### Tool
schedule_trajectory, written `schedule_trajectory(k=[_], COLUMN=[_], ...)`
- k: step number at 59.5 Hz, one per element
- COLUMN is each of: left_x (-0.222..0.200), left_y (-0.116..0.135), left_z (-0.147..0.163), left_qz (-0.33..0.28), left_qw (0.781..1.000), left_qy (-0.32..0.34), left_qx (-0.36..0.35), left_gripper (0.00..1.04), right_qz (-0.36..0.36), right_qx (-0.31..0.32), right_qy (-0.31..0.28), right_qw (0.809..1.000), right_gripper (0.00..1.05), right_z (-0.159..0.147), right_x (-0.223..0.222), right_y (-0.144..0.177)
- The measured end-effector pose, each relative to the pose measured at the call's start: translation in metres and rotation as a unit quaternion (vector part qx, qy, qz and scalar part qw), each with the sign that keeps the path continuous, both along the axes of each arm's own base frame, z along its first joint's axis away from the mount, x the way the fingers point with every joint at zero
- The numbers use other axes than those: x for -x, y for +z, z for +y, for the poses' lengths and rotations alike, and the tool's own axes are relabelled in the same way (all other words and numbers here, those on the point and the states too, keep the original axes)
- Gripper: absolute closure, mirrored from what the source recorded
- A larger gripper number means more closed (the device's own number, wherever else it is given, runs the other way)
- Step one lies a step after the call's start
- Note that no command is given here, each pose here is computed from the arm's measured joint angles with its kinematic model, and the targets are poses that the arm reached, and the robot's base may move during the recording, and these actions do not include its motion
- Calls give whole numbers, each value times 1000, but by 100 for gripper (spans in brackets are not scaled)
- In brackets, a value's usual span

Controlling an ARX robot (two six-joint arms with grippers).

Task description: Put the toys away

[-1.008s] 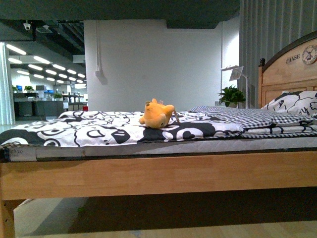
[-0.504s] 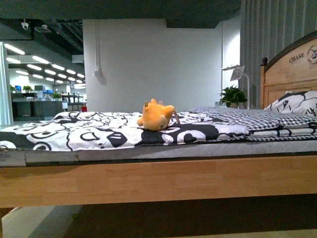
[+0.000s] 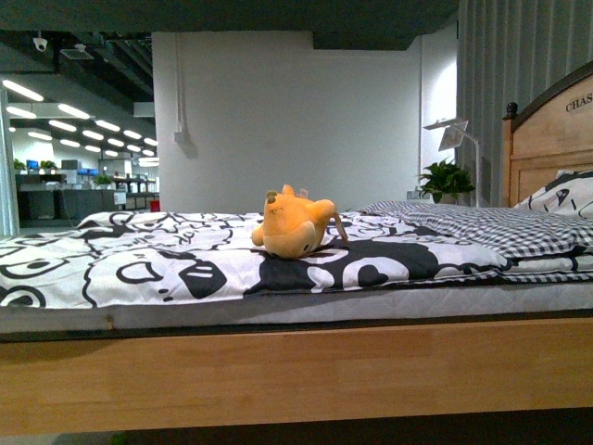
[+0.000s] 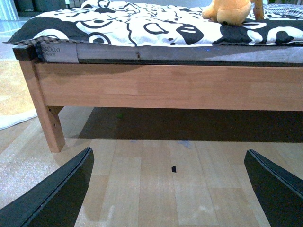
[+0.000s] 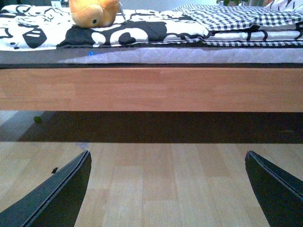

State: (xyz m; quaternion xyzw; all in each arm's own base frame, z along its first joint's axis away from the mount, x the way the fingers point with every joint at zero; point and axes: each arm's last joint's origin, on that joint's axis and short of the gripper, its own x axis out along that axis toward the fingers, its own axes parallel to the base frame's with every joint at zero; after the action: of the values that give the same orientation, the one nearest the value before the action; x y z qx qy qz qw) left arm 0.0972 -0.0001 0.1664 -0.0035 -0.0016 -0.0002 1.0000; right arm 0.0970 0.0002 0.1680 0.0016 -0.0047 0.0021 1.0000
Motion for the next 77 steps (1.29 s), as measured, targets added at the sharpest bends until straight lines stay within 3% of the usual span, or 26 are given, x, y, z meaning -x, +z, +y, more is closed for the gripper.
schedule_trajectory(k=[77], left_x=[0], left_y=[0], left_z=[0], left_qz=[0], left_qw=[1000], left_qy=[0], left_qx=[0], left_gripper=[6], right_qz=[0], right_qx=[0], right_qy=[-1], right_qw=[1000], right_gripper=[7], right_z=[0], right_x=[0], right_y=[0])
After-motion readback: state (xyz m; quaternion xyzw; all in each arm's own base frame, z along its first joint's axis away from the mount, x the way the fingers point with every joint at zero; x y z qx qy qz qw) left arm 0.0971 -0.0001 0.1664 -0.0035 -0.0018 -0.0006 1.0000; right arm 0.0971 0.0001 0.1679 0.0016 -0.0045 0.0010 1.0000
